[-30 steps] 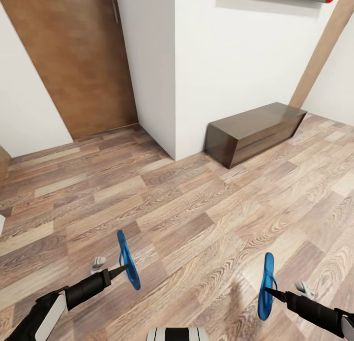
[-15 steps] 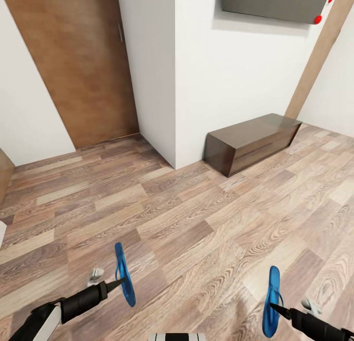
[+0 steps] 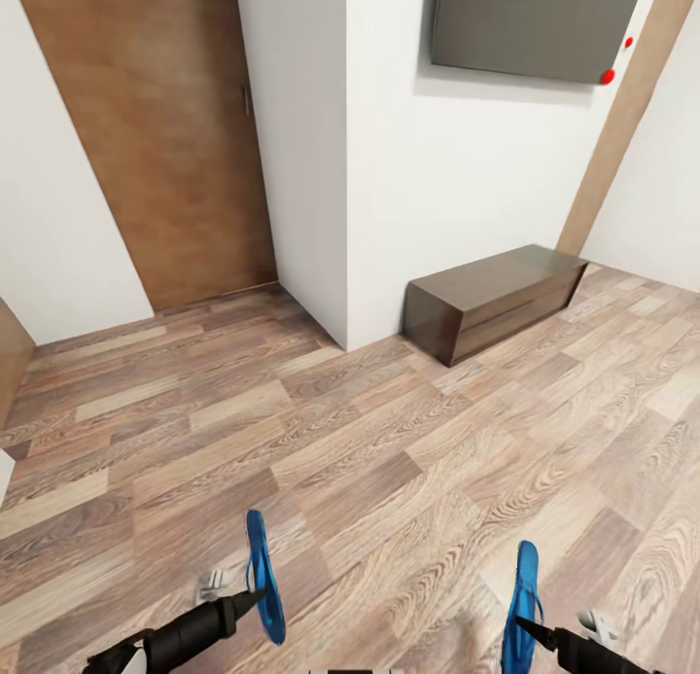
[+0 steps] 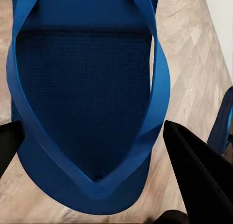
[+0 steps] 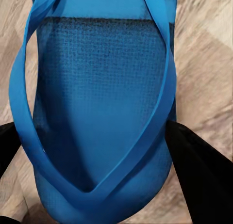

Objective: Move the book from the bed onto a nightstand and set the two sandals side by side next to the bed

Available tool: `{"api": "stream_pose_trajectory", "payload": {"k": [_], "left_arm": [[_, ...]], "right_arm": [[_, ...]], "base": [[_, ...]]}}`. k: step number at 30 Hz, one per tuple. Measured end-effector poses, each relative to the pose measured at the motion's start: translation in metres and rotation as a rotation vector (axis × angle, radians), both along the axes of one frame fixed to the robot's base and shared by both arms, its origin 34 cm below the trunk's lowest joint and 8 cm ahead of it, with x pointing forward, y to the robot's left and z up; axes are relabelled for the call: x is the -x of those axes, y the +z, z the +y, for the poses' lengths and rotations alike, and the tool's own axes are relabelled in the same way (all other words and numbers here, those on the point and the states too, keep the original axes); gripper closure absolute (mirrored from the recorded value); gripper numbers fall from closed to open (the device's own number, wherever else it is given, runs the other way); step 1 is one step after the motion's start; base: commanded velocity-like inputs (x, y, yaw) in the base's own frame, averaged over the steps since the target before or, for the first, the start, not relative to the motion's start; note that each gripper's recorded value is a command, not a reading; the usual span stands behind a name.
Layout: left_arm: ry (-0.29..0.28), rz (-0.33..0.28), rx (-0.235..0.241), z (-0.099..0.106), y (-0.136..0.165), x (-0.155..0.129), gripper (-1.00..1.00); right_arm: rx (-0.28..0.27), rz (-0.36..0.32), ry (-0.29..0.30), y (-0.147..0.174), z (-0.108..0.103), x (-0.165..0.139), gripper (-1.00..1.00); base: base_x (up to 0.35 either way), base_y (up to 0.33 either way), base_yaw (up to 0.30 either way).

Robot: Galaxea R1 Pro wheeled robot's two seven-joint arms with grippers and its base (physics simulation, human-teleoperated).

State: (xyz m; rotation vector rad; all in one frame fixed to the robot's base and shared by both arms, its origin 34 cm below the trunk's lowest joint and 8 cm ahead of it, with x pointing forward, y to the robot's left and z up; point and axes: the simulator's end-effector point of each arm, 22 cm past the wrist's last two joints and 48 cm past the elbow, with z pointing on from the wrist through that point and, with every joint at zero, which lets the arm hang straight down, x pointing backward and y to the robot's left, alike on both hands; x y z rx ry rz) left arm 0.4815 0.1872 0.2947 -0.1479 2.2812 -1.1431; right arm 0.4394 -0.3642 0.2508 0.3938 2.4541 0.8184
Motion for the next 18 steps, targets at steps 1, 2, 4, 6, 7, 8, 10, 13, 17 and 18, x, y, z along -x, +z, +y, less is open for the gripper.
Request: {"api": "stream_pose_trajectory", "payload": {"k": [1, 2, 4, 6, 7, 8, 10, 13, 17, 18], "left_arm": [[-0.011, 0.000, -0.005, -0.005, -0.001, 0.002, 1.00], [-0.018, 0.000, -0.012, -0.009, -0.001, 0.003, 1.00], [-0.020, -0.001, -0.022, -0.015, -0.001, 0.002, 1.00], [-0.019, -0.004, -0.023, -0.028, 0.000, -0.001, 1.00], [-0.018, -0.006, -0.016, -0.037, 0.002, -0.002, 1.00], [-0.016, -0.008, -0.011, -0.046, 0.004, -0.003, 1.00], [-0.006, -0.008, -0.016, -0.056, 0.006, -0.007, 1.00], [0.009, -0.009, -0.037, -0.058, 0.006, -0.011, 1.00], [0.013, -0.019, -0.044, -0.056, 0.011, -0.014, 1.00], [0.013, -0.021, -0.046, -0.056, 0.012, -0.014, 1.00]], "right_arm": [[-0.010, -0.003, 0.003, 0.000, 0.008, -0.001, 1.00], [-0.018, -0.004, 0.005, -0.001, 0.016, -0.002, 1.00], [-0.025, -0.002, 0.011, -0.002, 0.030, -0.002, 1.00], [-0.034, 0.003, 0.028, -0.005, 0.050, -0.003, 1.00], [-0.041, 0.004, 0.041, -0.005, 0.060, -0.003, 1.00], [-0.046, 0.004, 0.052, -0.005, 0.068, -0.003, 1.00], [-0.048, 0.003, 0.070, -0.004, 0.077, -0.003, 1.00], [-0.048, -0.006, 0.082, -0.001, 0.082, -0.004, 1.00], [-0.046, -0.021, 0.086, 0.005, 0.084, -0.007, 1.00], [-0.046, -0.025, 0.086, 0.006, 0.084, -0.007, 1.00]], "base": [[0.000, 0.000, 0.000], [0.000, 0.000, 0.000], [0.000, 0.000, 0.000], [0.000, 0.000, 0.000], [0.000, 0.000, 0.000], [0.000, 0.000, 0.000], [0.000, 0.000, 0.000], [0.000, 0.000, 0.000], [0.000, 0.000, 0.000], [0.000, 0.000, 0.000]]}}
